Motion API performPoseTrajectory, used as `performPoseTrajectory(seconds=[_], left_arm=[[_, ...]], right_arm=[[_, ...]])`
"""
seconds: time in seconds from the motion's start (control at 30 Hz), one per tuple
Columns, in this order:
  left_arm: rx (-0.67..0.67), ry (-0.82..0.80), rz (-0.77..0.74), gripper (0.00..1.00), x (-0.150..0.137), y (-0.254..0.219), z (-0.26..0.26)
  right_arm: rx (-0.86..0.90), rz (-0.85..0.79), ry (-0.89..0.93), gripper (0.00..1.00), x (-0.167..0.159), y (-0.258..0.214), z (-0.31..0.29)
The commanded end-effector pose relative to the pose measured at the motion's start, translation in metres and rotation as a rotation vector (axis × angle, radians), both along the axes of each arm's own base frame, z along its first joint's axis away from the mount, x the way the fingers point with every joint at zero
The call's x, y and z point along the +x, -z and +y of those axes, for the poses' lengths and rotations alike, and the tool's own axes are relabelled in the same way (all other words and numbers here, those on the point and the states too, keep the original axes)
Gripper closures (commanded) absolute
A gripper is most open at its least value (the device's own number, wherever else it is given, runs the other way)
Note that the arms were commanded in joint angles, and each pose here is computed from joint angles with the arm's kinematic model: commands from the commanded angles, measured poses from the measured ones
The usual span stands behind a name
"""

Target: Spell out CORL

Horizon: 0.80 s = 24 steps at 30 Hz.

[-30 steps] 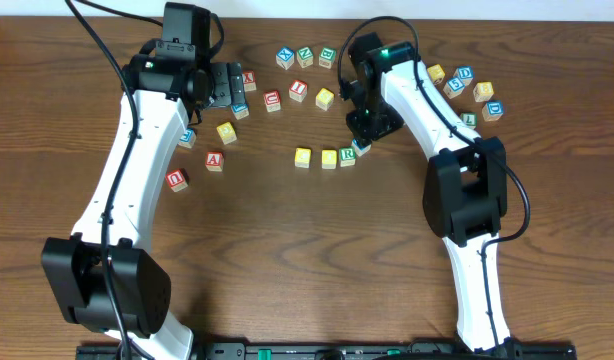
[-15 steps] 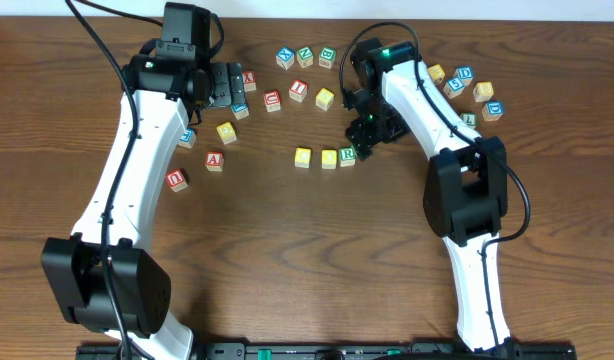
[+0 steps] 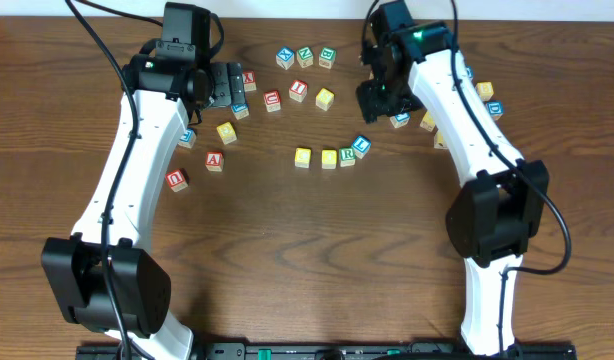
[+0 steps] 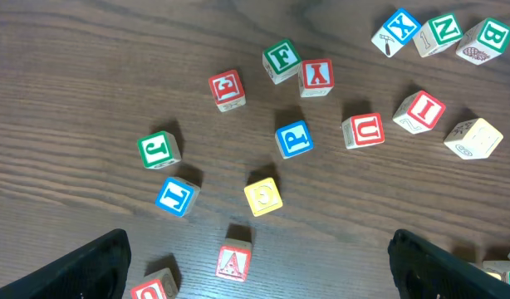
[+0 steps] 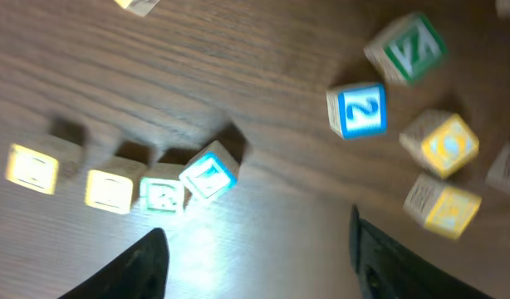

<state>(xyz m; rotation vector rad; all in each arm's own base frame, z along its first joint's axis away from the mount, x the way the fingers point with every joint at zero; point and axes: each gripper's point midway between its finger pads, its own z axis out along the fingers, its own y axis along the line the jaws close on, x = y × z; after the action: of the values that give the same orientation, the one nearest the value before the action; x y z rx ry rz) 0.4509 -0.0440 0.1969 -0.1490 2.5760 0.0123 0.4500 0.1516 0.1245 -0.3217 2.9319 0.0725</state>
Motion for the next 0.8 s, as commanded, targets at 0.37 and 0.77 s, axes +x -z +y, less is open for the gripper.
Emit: performPoseTrajectory(seconds=[0.37,0.77], left_arm=[[0.006,0.003,0.016,0.02,0.001,0.007,0.0],[0.006,0.002,0.016,0.02,0.001,0.007,0.0]], right_arm=[[0.1,0.069,0.517,0.51,-0.016,0.085,0.034],[0.066,0.063,0.506,0.46,-0.026,0.111,0.033]])
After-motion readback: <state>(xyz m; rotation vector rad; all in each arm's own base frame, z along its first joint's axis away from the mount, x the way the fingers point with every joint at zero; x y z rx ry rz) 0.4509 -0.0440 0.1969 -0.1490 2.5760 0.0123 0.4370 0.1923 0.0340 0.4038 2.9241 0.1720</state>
